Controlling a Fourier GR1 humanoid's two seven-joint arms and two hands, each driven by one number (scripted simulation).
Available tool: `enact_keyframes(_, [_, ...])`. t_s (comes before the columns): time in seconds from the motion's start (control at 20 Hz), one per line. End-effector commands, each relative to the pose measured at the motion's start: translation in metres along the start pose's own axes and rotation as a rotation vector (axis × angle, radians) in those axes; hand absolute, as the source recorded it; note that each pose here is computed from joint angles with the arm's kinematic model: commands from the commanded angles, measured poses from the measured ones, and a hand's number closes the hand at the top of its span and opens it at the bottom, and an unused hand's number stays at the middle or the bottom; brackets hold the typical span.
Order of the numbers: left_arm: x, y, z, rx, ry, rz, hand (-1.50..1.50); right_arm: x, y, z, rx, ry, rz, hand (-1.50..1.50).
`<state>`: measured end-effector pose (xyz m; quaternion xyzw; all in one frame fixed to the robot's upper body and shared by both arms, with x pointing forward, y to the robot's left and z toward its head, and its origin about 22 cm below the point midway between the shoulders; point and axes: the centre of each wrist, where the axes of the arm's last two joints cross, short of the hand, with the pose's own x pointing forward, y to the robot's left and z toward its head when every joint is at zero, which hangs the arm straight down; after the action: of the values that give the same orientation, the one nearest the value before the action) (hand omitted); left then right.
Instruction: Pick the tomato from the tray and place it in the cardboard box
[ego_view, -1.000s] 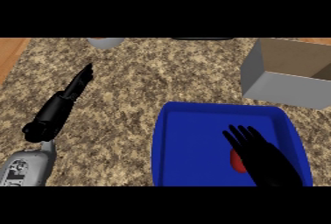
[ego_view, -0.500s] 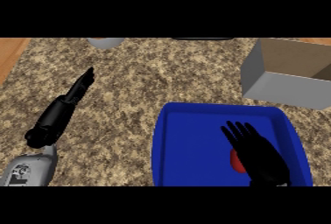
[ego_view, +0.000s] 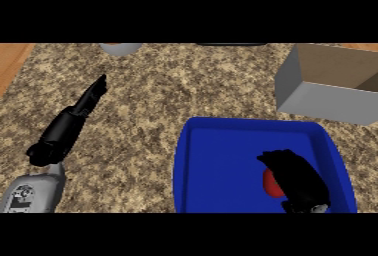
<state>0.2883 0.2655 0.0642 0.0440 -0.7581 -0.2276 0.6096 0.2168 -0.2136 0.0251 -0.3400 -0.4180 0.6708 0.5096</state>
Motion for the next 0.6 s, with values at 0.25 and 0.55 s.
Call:
enact_keyframes(0.25, [-0.006, 0.015, 0.000, 0.001, 0.010, -0.002, 0.00, 0.008, 0.017, -0.009, -0.166, -0.151, 0.071, 1.50])
enact_keyframes(0.55, [0.009, 0.004, 0.005, 0.002, 0.016, -0.008, 0.00, 0.009, 0.000, -0.003, -0.291, -0.202, 0.096, 1.50])
